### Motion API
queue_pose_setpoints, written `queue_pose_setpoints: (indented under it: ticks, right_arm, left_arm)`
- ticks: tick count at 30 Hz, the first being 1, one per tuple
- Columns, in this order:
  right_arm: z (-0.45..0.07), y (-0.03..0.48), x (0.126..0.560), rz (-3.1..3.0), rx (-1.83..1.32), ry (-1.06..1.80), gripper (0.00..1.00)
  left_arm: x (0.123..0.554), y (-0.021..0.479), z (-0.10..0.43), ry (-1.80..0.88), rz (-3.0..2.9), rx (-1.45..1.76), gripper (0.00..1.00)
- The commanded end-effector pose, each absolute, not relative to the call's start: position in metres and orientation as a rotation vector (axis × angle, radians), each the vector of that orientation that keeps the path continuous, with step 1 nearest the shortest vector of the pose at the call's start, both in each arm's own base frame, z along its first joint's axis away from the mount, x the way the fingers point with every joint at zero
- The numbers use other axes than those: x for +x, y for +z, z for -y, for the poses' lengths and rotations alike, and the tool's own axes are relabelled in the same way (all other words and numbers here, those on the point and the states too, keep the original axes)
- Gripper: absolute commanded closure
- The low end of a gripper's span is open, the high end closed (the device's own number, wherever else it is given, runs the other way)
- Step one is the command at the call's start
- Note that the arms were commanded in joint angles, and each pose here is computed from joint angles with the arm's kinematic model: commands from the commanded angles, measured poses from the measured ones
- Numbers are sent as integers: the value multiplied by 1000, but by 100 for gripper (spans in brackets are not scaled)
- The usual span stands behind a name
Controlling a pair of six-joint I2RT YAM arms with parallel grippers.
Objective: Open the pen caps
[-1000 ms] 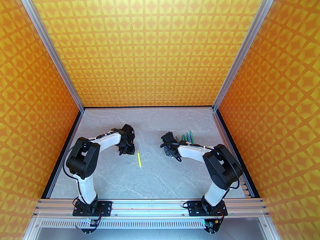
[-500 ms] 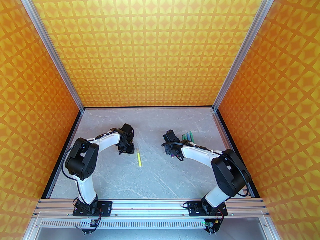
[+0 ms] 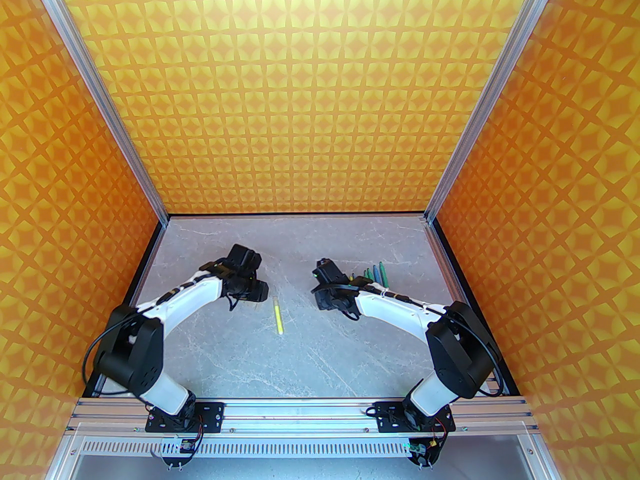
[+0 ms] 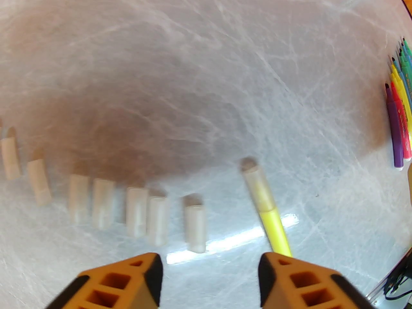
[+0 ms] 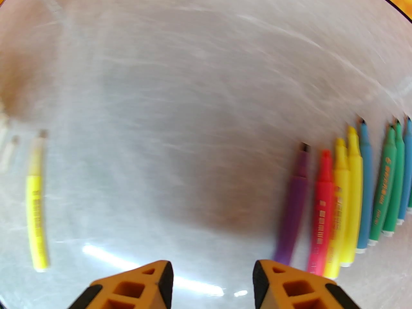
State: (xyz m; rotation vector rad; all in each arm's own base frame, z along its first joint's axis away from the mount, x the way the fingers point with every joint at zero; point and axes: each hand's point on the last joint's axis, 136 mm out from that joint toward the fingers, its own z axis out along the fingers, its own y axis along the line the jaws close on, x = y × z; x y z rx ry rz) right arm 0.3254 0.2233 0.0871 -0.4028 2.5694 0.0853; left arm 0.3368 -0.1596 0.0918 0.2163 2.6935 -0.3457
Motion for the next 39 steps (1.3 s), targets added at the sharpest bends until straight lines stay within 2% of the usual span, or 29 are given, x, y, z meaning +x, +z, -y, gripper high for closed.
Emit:
queue_pose_setpoints:
  ticks: [1,5,13,17,32,39]
  right_arm:
    - [-239,82,316,-2610,-479,99,54]
    - [-265,81,310,-2626,-546,140,54]
    - [-301,74,294,-2693,-652,187,54]
    - [-319,73,289,-2724,-626,262,54]
    - [-360,46,284,-2832,-594,277,55]
    - [-363,33,283,-2880,-572,250,59]
  left_arm:
    - [349,103,143,-326,-2598,156,36]
    - [345,103,127,-309,-2572,136,30]
    - [335,101,111,-307,-2498,115,24]
    - [330,104,95,-297,-2451,73,16]
    - [330,117,75,-288,-2371,7,13]
    - [328,123,72,-295,-2341,-15,13]
